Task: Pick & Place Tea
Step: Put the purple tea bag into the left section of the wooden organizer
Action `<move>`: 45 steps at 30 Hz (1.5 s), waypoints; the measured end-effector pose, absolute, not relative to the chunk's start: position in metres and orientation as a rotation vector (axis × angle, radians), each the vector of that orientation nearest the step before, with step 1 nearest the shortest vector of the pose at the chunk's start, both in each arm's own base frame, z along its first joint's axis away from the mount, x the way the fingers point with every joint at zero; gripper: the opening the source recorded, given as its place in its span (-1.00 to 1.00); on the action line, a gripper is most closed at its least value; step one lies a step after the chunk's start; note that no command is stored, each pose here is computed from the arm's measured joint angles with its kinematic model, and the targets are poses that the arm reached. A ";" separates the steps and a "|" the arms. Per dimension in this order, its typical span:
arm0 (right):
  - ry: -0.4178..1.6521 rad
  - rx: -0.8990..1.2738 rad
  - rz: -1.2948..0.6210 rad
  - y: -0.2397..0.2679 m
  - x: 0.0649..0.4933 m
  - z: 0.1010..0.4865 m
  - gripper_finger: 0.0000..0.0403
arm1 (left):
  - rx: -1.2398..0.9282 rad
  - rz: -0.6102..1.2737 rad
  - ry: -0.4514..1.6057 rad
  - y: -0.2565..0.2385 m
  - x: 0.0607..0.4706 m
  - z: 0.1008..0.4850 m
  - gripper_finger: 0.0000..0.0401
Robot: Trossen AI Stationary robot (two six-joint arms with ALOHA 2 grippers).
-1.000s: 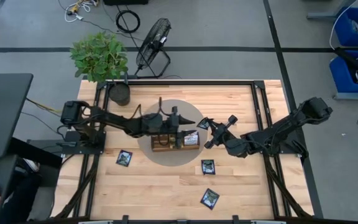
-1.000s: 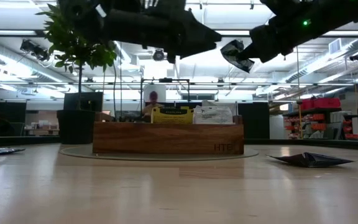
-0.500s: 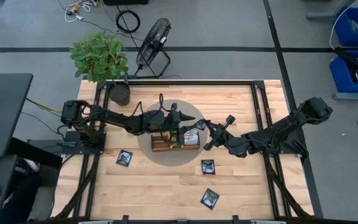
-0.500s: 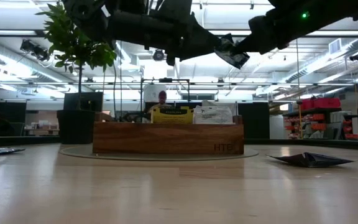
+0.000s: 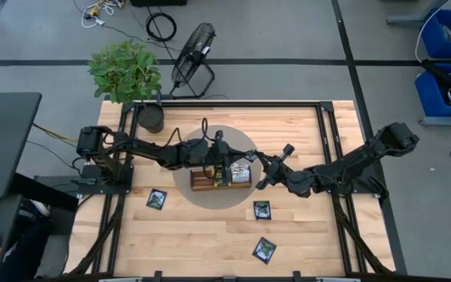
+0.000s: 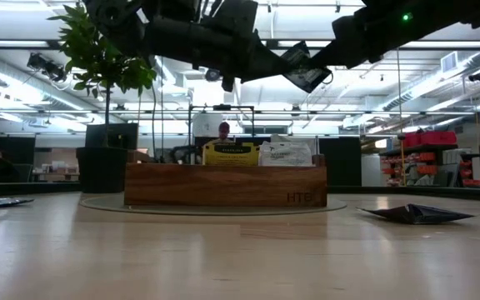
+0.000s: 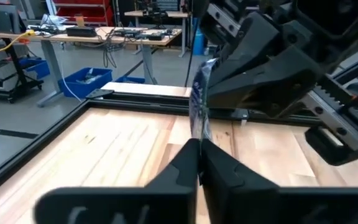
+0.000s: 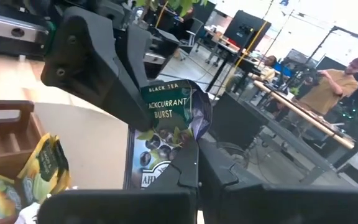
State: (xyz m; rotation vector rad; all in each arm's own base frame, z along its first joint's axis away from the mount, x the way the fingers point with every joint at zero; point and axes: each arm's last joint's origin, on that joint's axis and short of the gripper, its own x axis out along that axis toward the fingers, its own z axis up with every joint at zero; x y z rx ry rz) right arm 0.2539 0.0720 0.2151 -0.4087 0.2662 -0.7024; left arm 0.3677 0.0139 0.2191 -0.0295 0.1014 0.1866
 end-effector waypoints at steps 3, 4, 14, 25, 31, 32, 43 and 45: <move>0.278 -0.413 -0.692 0.072 0.254 0.213 -0.99 | -0.021 0.179 0.116 0.014 0.368 0.218 -0.97; 0.286 -0.417 -0.684 0.072 0.254 0.212 -0.98 | -0.015 0.174 0.128 0.013 0.367 0.217 -0.98; 0.301 -0.349 -0.567 0.075 0.244 0.216 -0.41 | -0.014 0.119 0.262 -0.004 0.350 0.228 -0.99; 0.317 -0.164 -0.489 0.063 0.209 0.241 -0.02 | 0.059 0.136 0.491 -0.021 0.317 0.240 -0.99; 0.358 -0.154 -0.488 0.061 0.201 0.239 -0.02 | 0.088 0.097 0.509 -0.036 0.298 0.250 -0.99; 0.365 -0.154 -0.490 0.060 0.201 0.239 -0.02 | 0.086 0.087 0.501 -0.039 0.291 0.251 -0.99; 0.384 -0.157 -0.496 0.058 0.194 0.227 -0.03 | 0.024 0.058 0.368 -0.041 0.220 0.254 -1.00; 0.376 -0.136 -0.500 0.057 0.192 0.227 -0.03 | 0.039 0.059 0.408 -0.039 0.209 0.249 -1.00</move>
